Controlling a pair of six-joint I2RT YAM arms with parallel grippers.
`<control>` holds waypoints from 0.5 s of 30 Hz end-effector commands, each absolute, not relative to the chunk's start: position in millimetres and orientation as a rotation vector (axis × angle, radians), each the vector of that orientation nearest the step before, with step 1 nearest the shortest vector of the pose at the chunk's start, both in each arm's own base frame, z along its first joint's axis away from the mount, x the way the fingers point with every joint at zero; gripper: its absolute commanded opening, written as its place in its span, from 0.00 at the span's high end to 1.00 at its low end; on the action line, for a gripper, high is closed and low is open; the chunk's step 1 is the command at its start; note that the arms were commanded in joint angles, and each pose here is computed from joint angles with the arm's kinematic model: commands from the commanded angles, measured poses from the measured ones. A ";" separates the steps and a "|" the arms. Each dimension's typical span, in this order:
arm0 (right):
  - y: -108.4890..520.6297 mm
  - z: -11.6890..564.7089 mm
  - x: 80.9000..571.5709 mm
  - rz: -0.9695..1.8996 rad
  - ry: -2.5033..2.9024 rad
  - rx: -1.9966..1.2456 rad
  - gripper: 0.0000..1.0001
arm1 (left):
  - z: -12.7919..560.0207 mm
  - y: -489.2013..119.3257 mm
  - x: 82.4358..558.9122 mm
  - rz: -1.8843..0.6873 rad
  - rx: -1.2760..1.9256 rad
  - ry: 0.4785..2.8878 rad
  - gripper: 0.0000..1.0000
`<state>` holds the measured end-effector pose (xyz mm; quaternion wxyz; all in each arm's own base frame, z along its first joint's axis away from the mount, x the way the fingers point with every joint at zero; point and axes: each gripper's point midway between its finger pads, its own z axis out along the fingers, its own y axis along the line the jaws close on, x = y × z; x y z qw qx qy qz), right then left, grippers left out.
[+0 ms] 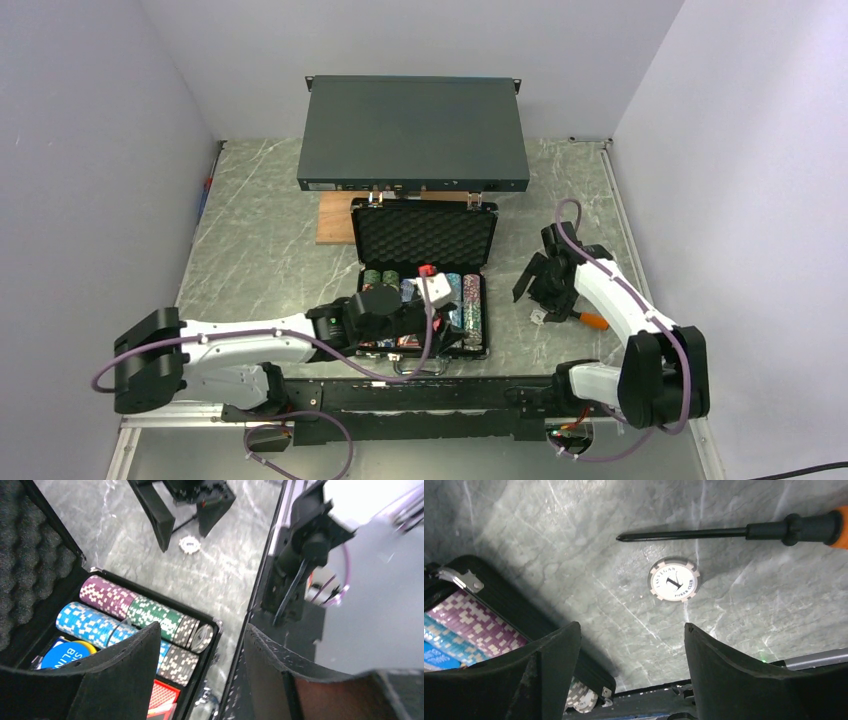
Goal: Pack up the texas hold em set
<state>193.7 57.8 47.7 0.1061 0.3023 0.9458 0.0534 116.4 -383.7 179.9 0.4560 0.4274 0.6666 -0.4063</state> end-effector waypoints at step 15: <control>39.3 9.0 200.1 -0.024 2.816 0.985 0.40 | 219.2 -362.8 105.0 -1.246 0.765 1.593 0.10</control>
